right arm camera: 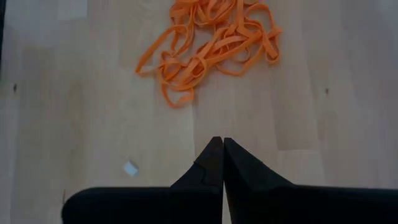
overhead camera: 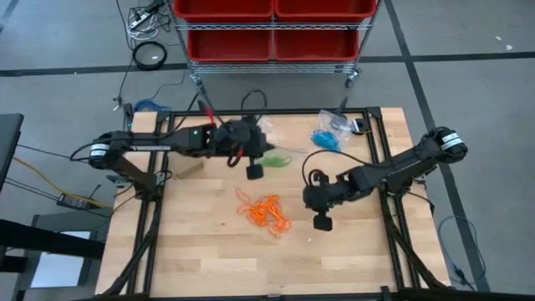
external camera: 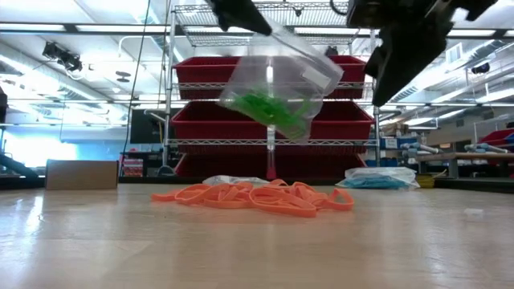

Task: Sort rubber bands
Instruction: Close the transparent zip bag

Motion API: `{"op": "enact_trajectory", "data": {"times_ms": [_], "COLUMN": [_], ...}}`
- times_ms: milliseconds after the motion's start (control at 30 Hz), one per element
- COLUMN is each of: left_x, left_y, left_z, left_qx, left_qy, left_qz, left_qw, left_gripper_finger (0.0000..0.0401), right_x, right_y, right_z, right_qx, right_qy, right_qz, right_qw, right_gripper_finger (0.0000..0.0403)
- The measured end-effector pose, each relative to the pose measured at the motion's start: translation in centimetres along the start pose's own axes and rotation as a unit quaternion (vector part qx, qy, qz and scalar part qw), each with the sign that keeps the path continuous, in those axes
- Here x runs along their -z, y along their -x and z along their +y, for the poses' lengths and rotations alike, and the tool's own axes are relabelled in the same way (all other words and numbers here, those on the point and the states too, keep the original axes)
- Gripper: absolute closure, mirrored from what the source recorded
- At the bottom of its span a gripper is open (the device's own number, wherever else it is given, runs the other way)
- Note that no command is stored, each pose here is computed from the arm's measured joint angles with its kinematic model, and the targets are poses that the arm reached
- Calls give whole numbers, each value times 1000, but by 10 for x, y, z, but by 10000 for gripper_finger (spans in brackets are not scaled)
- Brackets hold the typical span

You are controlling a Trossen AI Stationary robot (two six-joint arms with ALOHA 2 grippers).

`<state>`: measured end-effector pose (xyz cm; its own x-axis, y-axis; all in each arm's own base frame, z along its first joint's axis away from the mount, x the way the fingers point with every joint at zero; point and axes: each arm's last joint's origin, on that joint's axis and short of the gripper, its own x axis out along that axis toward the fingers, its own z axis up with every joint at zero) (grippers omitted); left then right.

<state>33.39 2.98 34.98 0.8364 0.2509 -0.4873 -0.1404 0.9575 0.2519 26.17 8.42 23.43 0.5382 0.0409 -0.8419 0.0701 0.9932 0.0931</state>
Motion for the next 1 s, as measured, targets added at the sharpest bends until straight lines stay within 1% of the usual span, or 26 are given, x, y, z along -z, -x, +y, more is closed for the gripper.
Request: {"op": "enact_trajectory", "data": {"times_ms": [133,233,367,467,533,633,733,867,1000], "left_x": [2,9,22,32,39,54,67,75,72], "left_y": [-21,-43,-78,-101,-117,-142,-167,-193,-204], "left_z": [21,38,57,70,81,97,108,118,129], "left_qx": [5,16,66,82,77,80,76,69,47], "left_qy": [1,11,25,35,44,65,92,108,114], "left_qz": [-27,-41,-73,-103,-118,-105,-86,-74,-78], "left_qw": [1000,999,995,991,989,989,989,989,989], "left_gripper_finger": [401,401,401,401,401,401,397,373,328], "right_x": [9,16,27,33,37,41,45,47,48], "right_y": [4,7,11,14,16,19,21,23,23], "right_z": [18,31,44,52,57,63,69,72,74], "right_qx": [35,64,100,105,105,102,101,102,101], "right_qy": [-8,-26,-52,-74,-89,-106,-114,-123,-129], "right_qz": [-19,-41,-73,-88,-97,-107,-120,-132,-139], "right_qw": [999,997,991,988,986,983,981,978,977], "right_gripper_finger": [403,403,403,403,403,403,403,403,403]}}
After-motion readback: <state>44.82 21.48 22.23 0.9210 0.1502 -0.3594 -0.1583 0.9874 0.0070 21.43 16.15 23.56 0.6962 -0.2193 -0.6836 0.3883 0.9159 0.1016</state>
